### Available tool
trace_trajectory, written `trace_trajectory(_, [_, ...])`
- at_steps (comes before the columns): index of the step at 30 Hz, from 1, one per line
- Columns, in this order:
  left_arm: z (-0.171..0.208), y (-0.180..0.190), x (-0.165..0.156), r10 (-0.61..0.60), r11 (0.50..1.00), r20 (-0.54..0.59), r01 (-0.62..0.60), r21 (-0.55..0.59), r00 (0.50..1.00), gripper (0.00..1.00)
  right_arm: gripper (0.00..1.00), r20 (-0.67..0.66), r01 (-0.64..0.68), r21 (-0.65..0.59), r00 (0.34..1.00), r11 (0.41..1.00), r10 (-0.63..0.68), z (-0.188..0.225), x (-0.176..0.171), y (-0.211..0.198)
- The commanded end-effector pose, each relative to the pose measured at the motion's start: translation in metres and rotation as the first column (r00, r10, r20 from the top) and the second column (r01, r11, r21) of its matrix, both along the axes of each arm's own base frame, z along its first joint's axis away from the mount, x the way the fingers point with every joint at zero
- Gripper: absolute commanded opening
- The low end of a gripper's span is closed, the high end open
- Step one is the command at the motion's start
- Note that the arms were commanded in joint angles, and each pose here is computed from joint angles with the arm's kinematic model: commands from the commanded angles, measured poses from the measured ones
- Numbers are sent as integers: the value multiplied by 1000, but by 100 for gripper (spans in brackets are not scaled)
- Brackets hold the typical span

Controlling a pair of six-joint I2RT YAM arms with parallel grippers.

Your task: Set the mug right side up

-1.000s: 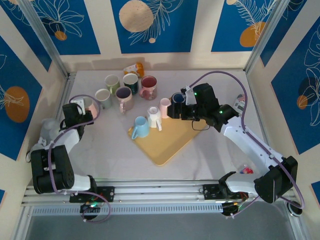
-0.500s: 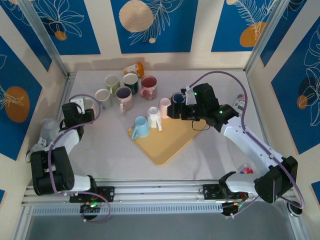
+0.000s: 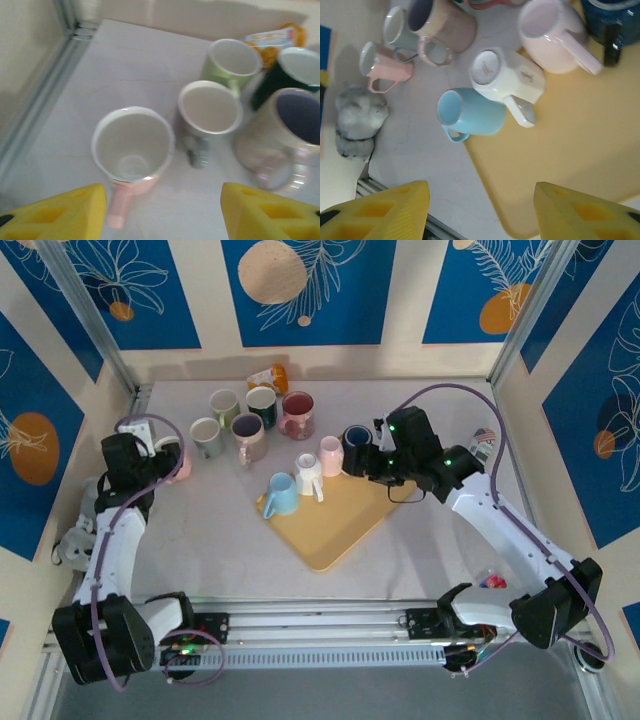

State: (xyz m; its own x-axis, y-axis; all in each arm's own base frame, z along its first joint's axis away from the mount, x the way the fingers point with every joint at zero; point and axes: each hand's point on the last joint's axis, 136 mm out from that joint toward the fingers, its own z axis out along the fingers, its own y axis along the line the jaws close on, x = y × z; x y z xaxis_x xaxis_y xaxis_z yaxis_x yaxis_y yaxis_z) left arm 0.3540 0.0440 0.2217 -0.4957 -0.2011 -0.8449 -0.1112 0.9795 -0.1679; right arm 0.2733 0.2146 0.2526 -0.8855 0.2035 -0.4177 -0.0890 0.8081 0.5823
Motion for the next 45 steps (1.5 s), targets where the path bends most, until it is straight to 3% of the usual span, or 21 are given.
trace_trajectory(1, [3,-50,-27,-171,966,-88,150,-211,981,62,58,-133,120,-81,983,989,-130,-13,-10,-18])
trace_trajectory(6, [13,-106,-58,-359,894,-122,304,-330,925,62,57,-111,-19,-226,994,974,-6,-19,-7,-17])
trace_trajectory(11, [14,-132,-82,-419,866,-175,334,-373,891,62,54,-39,-243,-304,969,921,243,-25,3,-3])
trace_trajectory(16, [20,-157,-91,-444,827,-144,343,-445,884,62,51,2,-372,-321,919,871,393,-37,20,8])
trace_trajectory(20, [21,-182,-89,-479,793,-122,369,-486,869,62,51,31,-409,-350,894,843,447,-51,41,13])
trace_trajectory(31, [26,-213,-81,-496,766,-84,390,-511,864,61,48,-21,-465,-457,858,758,513,-103,99,20])
trace_trajectory(38, [13,-210,-72,-456,798,-133,338,-498,880,61,46,-23,-479,-489,842,729,538,-123,126,29])
trace_trajectory(45, [4,-219,-71,-478,792,-159,345,-503,864,60,52,23,-475,-521,823,710,567,-128,134,22])
